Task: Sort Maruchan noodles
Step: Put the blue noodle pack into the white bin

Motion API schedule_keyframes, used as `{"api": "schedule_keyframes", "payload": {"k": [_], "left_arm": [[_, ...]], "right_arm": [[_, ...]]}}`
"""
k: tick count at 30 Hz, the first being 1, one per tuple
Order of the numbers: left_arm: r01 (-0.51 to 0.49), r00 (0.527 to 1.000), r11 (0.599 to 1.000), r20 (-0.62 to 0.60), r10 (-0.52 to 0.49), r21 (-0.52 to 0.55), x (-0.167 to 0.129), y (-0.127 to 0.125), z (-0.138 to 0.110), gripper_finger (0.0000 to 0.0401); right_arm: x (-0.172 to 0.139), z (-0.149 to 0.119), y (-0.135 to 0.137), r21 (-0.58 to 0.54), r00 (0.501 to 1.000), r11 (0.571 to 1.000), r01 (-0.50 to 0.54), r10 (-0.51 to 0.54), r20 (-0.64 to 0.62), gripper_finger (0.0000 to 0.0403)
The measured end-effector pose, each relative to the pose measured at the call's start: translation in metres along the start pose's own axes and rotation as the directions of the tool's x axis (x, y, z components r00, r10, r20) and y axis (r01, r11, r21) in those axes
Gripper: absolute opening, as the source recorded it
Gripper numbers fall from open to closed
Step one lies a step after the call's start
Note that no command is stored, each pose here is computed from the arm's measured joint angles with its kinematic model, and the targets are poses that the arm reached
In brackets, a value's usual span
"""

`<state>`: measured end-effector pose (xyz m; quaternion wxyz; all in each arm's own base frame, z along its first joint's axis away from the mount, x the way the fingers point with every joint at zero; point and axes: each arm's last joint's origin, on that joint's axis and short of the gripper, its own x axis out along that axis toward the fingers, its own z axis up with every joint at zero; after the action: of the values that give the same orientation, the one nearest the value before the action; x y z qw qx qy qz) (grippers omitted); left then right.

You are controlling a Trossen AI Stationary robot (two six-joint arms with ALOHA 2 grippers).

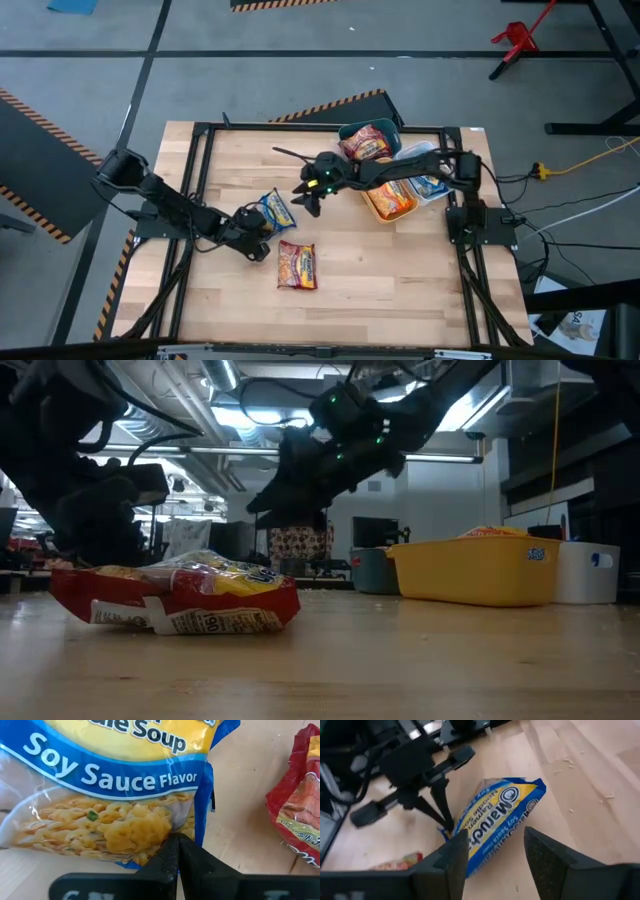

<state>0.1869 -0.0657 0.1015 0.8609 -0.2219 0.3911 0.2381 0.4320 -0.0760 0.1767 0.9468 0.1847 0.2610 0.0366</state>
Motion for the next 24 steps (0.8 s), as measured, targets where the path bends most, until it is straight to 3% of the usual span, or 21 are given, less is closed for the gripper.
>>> {"api": "schedule_keyframes", "payload": {"k": [6, 13, 24], "left_arm": [[0.013, 1.000, 1.000, 0.004, -0.013, 0.016, 0.000, -0.001, 0.001, 0.0000], [0.015, 1.000, 1.000, 0.004, -0.015, 0.020, 0.000, -0.001, 0.001, 0.0000], [0.004, 1.000, 0.999, 0.013, -0.005, 0.046, 0.001, -0.001, 0.001, 0.0000]], "right_arm": [[0.018, -0.007, -0.008, 0.080, 1.000, 0.997, -0.023, 0.022, 0.019, 0.0242], [0.045, 0.003, -0.012, 0.097, 0.999, 0.995, -0.029, 0.026, 0.032, 0.0329], [0.085, 0.011, -0.024, 0.190, 0.998, 0.981, -0.025, 0.035, -0.048, 0.0344]]}}
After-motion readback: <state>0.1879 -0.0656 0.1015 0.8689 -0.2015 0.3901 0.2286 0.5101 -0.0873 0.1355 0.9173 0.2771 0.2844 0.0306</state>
